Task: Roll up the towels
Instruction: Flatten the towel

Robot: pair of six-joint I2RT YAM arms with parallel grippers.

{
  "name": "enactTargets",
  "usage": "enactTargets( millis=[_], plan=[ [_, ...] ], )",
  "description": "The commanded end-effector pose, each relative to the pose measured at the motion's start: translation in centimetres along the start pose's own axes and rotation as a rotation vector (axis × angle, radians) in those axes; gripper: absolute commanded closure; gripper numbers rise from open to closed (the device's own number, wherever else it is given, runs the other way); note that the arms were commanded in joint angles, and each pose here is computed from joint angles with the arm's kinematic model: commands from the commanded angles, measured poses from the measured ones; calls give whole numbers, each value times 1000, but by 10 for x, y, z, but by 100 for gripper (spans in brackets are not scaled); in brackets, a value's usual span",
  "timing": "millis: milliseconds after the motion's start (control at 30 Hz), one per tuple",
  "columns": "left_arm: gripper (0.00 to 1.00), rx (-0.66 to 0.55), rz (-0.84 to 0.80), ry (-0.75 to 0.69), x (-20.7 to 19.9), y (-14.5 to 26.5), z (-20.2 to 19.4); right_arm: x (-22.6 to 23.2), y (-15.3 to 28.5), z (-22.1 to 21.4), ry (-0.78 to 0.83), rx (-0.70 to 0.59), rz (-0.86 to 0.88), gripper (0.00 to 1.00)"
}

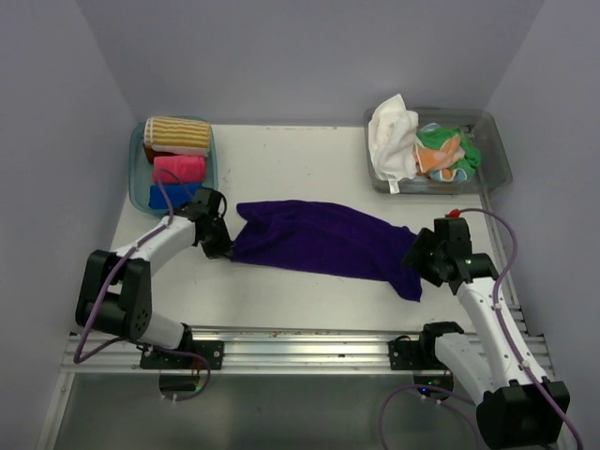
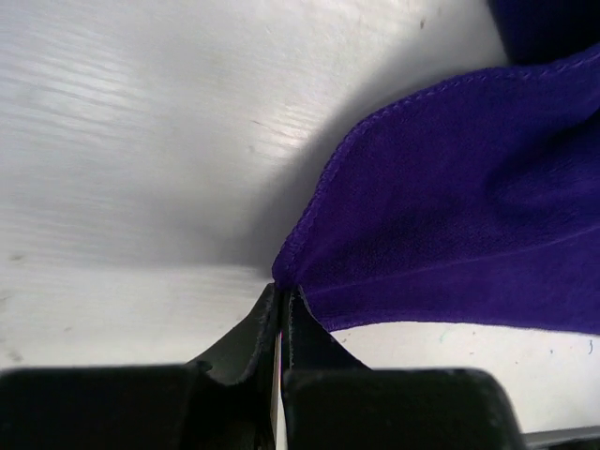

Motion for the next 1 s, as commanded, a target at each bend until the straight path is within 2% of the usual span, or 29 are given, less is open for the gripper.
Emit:
enactTargets(
  millis=[0, 133, 300, 333, 367, 433, 467, 500, 633, 700, 967],
  plan=[
    [100, -148, 126, 36, 18, 40, 24, 4, -1, 2, -15, 1, 17, 38],
    [100, -127, 136, 88, 35, 46, 14, -4, -11, -10, -36, 43, 7, 36],
    [99, -118, 165, 128, 45, 41, 0, -6, -14, -12, -52, 35, 12, 36],
    [68, -108, 168, 131, 45, 40, -1, -6, -15, -12, -50, 35, 12, 36],
    [48, -104, 168, 137, 45, 39, -1, -5, -16, -11, -48, 40, 7, 36],
    [16, -100, 151, 141, 43, 38, -1, -4, -15, -10, -44, 44, 2, 36],
    [13, -104, 145, 141, 43, 37, -2, -3, -16, -10, -44, 45, 1, 36],
    [12, -106, 142, 152, 43, 37, -4, -3, -16, -9, -44, 44, 4, 36],
    [24, -112, 132, 187, 45, 31, -12, -3, -16, -10, -47, 40, 11, 36],
    [27, -97, 138, 193, 47, 26, -18, -4, -15, -9, -50, 32, 0, 36],
    [43, -116, 101, 196, 44, 10, -11, -8, -19, -13, -54, 51, -24, 36]
  ],
)
Point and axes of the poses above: each gripper's point midway between its finger pads, its own y axis back along the fingers, its own x axis along the line the jaws close on, z = x × y, the point moved 8 cm from there along y, back along the fingers, and after that the axes turned 11 degrees about -y, right-handed, at the moved point
